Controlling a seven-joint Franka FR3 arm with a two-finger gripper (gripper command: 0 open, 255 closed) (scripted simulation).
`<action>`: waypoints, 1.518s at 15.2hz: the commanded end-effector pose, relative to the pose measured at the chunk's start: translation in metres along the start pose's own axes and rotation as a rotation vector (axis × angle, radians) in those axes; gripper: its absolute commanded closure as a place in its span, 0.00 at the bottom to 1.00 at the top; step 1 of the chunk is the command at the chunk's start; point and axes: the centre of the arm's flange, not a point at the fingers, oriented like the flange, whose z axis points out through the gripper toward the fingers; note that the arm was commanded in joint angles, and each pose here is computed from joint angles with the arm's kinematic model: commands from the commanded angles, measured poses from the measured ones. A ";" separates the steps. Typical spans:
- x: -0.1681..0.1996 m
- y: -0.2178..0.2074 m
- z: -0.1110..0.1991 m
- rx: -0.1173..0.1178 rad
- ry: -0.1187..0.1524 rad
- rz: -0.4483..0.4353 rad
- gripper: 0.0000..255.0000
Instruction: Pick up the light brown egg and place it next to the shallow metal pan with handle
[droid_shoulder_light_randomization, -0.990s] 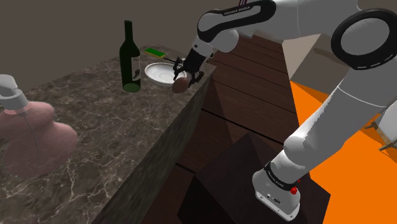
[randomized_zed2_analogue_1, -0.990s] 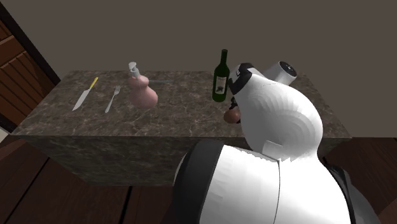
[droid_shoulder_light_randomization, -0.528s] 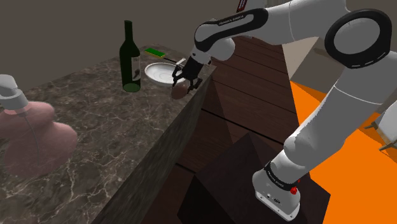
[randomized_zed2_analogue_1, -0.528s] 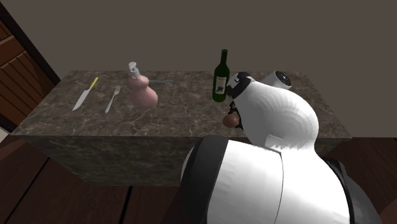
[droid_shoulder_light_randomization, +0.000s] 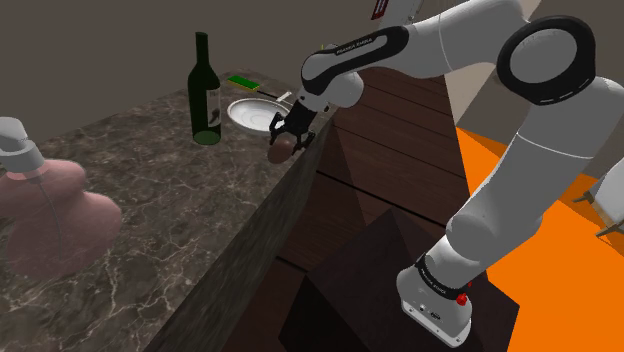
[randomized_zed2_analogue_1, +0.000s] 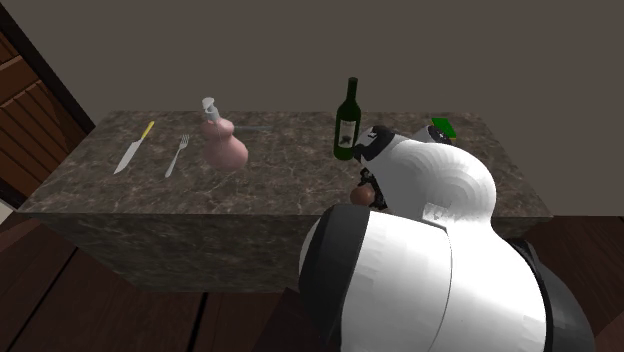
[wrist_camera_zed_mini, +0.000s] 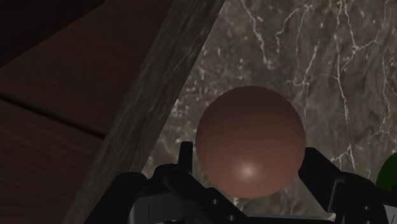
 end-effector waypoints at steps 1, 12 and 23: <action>-0.001 0.002 0.006 -0.004 -0.007 0.001 1.00; -0.002 0.002 0.004 -0.004 -0.007 0.001 0.00; -0.001 0.002 -0.044 -0.004 -0.007 0.001 0.00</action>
